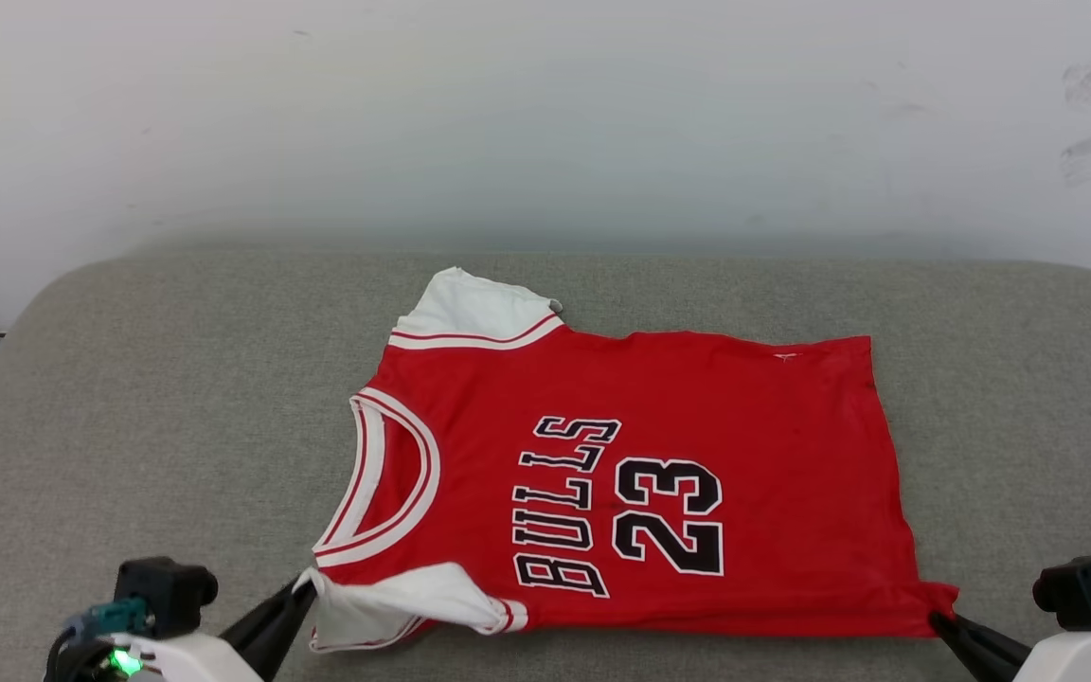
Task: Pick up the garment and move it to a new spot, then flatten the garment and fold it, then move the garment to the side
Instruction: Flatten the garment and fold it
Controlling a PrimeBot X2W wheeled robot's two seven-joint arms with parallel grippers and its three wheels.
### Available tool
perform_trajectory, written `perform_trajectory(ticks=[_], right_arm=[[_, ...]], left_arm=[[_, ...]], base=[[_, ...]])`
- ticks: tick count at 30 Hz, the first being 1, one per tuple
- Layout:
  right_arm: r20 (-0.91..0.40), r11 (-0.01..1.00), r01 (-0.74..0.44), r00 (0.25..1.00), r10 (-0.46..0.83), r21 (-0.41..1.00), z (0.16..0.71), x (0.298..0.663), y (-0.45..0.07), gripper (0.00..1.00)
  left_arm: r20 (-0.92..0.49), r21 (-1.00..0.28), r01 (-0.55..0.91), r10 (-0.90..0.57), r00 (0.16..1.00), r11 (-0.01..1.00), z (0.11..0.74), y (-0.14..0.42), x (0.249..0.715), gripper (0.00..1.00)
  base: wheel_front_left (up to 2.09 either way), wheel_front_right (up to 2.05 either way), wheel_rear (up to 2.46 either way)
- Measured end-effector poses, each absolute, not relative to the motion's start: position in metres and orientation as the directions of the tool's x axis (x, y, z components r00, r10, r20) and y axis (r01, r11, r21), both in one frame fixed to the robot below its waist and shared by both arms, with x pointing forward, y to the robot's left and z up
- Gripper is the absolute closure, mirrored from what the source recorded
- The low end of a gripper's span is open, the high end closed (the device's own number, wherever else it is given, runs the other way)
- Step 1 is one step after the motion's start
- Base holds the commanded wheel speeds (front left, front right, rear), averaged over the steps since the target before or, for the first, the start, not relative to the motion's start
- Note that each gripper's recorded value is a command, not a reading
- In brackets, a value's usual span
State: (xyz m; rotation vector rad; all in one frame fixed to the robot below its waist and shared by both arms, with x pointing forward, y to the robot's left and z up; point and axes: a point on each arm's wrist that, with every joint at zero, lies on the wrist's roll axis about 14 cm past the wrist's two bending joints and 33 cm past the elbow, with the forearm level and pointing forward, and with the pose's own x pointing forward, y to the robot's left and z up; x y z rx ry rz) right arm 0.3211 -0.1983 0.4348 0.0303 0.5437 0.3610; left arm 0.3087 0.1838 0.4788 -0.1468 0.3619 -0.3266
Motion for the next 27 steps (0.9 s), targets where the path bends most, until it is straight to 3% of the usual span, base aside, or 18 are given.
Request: perform_trajectory(ticks=[12,27], right_arm=[[-0.497,0.941,-0.31,0.8,0.336,0.137,0.438,0.359,-0.197,1.0],[-0.608,0.953,-0.266,0.735,0.299,0.147,0.388,0.398,-0.202,1.0]], left_arm=[[-0.299,-0.085,0.39,-0.397,0.868,0.917,0.497,0.179,0.393,1.0],[-0.464,-0.065,0.4,-0.383,0.799,0.914,0.426,0.183,0.464,1.0]], base=[[0.0,0.0,0.0],[0.0,0.0,0.0]])
